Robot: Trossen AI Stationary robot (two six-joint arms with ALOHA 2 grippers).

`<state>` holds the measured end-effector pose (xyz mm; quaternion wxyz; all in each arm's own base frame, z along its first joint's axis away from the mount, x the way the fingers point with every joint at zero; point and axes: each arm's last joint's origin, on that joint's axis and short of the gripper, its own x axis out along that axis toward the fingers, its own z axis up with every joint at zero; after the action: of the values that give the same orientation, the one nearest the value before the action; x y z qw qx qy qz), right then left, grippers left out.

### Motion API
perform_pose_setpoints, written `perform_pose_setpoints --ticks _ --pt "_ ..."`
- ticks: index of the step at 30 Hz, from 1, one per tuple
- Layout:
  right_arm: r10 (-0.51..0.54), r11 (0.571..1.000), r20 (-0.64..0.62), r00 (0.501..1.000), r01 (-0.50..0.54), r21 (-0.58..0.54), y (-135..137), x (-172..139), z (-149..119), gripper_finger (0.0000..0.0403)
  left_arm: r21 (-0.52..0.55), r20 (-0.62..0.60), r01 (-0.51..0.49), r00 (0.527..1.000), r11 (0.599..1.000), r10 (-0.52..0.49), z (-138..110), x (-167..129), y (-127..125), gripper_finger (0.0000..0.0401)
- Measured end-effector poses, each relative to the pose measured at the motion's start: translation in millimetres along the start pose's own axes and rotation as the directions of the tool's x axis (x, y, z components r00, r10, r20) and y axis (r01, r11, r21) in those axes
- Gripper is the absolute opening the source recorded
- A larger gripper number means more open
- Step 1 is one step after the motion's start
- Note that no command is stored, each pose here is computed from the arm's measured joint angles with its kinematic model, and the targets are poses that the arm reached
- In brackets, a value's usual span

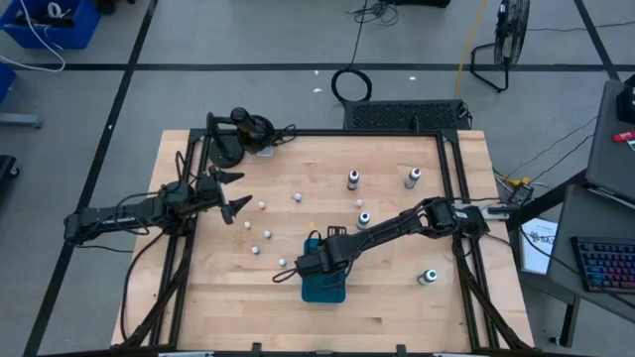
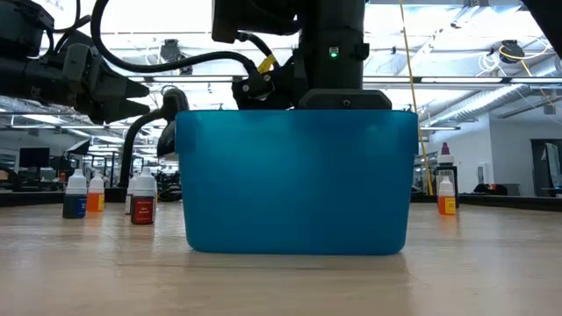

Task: Pick & Place food coloring
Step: Put the purple small food coloring bottle into the blue bin

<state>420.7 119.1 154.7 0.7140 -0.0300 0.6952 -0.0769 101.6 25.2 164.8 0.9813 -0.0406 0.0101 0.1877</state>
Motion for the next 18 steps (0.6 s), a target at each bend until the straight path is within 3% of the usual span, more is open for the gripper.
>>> perform_pose_setpoints --ticks 8,18 --pt "0.001 1.000 0.002 1.000 -0.001 0.010 0.8 -1.5 -0.6 0.0114 0.000 0.000 0.000 1.000 1.000 0.000 0.0 0.0 0.0 0.0390" --pt "0.045 0.998 -0.032 0.998 -0.044 0.036 0.7 -2.8 -2.8 0.0141 0.000 0.000 0.000 1.000 1.000 0.000 -0.1 0.0 0.0 0.0390"
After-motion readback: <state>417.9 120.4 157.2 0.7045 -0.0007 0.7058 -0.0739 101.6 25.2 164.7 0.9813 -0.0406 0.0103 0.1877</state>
